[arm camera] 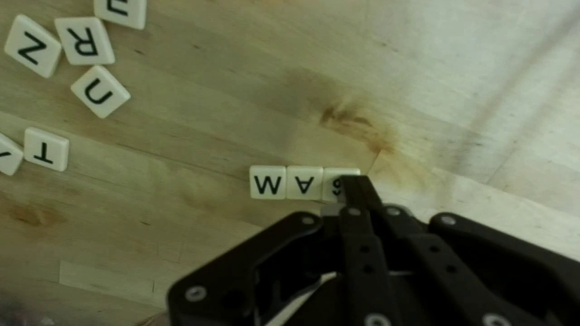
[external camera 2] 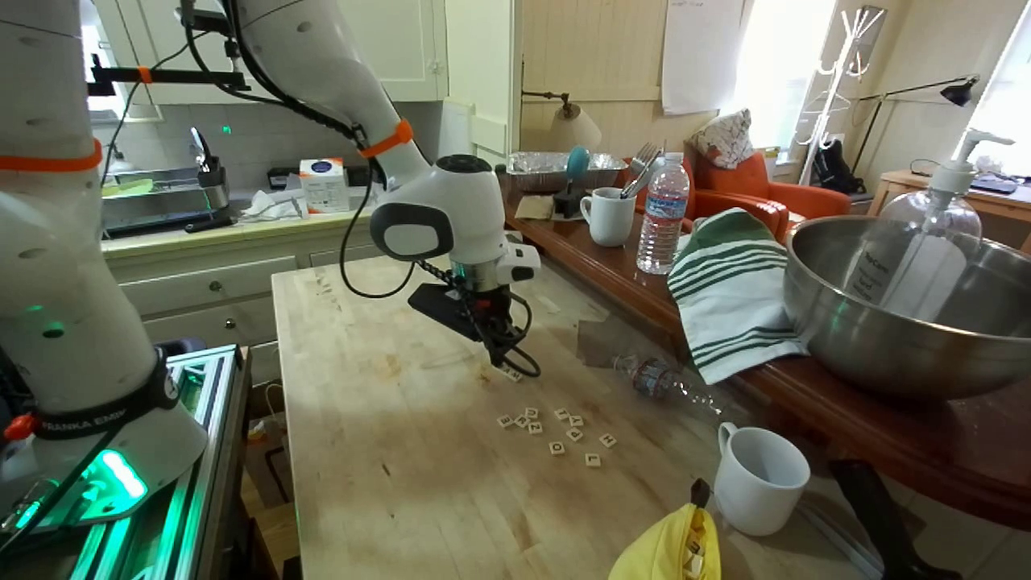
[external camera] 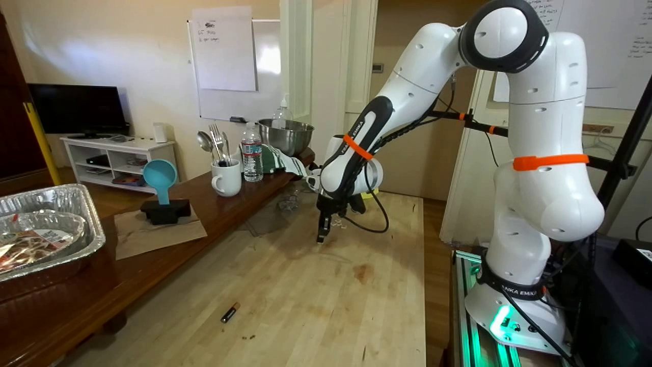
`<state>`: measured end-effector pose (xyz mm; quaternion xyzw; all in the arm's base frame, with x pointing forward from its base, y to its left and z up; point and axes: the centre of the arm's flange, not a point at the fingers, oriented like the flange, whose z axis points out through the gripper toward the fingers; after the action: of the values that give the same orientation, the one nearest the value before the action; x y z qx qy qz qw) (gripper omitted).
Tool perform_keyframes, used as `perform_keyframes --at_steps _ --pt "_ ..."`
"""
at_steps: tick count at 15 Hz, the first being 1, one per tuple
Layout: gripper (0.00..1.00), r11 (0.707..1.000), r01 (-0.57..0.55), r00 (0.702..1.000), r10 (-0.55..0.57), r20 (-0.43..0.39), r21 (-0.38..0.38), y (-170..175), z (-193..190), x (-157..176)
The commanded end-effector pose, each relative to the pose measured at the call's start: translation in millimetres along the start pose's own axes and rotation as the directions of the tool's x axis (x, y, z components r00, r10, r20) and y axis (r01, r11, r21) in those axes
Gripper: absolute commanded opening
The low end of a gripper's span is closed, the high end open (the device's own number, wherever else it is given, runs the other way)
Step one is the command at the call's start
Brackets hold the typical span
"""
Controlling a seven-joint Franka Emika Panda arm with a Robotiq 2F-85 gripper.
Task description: Rearrange the small objects on the table
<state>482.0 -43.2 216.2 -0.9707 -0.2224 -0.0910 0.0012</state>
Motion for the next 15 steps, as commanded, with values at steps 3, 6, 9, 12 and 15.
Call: perform_keyframes --at_steps 3,6,9,12,15 --pt "0.0 1.0 0.009 1.0 -0.009 -0.017 0.0 6.8 15.9 3.7" --pt "0.0 1.0 0.015 0.999 -0.014 -0.032 0.018 4.7 20.7 6.8" --pt "0.0 0.999 0.022 0.999 -0.021 -0.047 0.029 5.7 26.7 13.1" --pt "0.0 0.999 0.028 0.998 -0.027 -0.052 0.025 13.6 33.0 19.0" --pt "0.0 0.999 0.033 0.998 -0.033 -0.049 0.01 23.9 35.4 22.8"
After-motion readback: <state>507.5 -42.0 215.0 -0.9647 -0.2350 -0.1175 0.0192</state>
